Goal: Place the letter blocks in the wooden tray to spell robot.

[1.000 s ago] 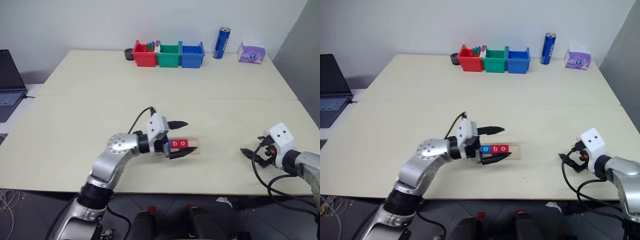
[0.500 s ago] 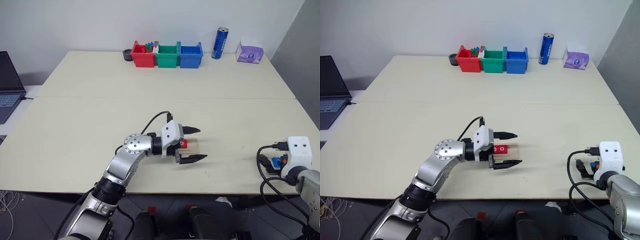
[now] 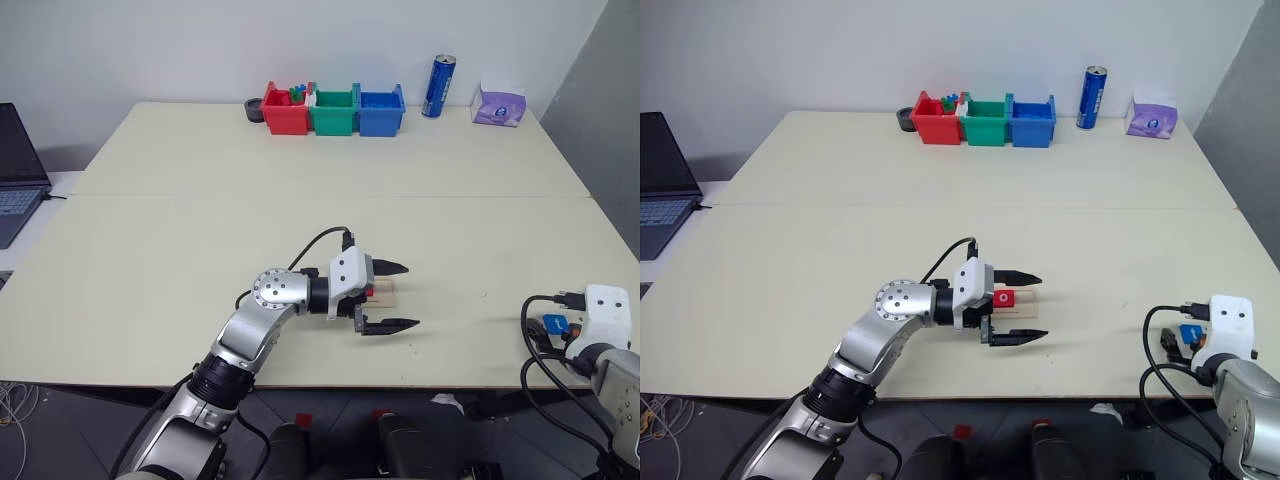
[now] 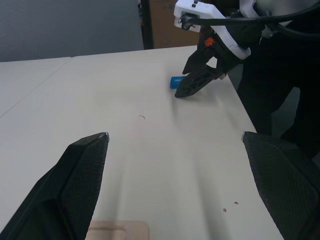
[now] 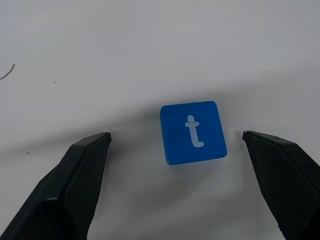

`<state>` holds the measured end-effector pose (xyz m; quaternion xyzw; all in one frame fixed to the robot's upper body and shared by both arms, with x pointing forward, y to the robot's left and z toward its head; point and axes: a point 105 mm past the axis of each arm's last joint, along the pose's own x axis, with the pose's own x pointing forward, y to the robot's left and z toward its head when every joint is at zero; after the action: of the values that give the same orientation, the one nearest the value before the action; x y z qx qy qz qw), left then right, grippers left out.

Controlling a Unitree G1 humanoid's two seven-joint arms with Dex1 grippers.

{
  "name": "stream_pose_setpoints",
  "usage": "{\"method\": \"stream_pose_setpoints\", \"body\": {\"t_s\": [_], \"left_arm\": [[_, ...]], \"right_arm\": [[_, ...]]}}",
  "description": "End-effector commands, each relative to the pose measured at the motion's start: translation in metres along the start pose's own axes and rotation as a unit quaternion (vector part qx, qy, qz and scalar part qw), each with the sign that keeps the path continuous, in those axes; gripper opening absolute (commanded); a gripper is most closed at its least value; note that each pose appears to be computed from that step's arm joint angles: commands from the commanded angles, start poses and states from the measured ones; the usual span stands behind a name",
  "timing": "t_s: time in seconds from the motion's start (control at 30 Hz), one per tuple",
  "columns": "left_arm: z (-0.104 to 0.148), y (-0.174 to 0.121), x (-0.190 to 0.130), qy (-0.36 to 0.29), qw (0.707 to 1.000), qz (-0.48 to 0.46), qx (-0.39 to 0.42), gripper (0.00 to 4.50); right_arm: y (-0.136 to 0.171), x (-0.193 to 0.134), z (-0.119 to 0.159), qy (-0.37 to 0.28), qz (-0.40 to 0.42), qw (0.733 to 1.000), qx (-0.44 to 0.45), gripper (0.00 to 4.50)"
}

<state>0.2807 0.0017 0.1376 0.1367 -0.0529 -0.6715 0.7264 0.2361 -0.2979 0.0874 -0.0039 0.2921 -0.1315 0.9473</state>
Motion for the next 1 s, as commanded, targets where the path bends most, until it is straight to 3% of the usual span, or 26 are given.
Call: {"method": "stream_pose_setpoints", "body": {"t_s": [0.03,0.3,0.5,0.8,1.0], "left_arm": [[0.014,0.0,0.0,-0.019,1.0,-0.001,0.02,4.5],[0.016,-0.001,-0.003,-0.02,1.0,0.011,0.013,4.5],[0.017,0.004,-0.009,-0.02,0.999,0.029,0.01,4.5],[0.0,0.006,-0.067,0.045,0.995,0.093,0.006,4.5],[-0.004,-0.005,-0.086,0.066,0.989,0.132,-0.007,4.5]], "right_arm": [[-0.001,0.002,0.001,-0.008,0.002,1.0,0.006,4.12],[-0.002,0.008,-0.002,-0.003,0.004,1.0,0.005,1.46],[0.02,0.015,0.01,-0.014,0.037,0.999,-0.013,1.47],[0.139,0.024,0.038,-0.025,0.195,0.98,-0.035,1.47],[0.149,0.015,0.033,-0.001,0.199,0.979,-0.044,1.47]]}}
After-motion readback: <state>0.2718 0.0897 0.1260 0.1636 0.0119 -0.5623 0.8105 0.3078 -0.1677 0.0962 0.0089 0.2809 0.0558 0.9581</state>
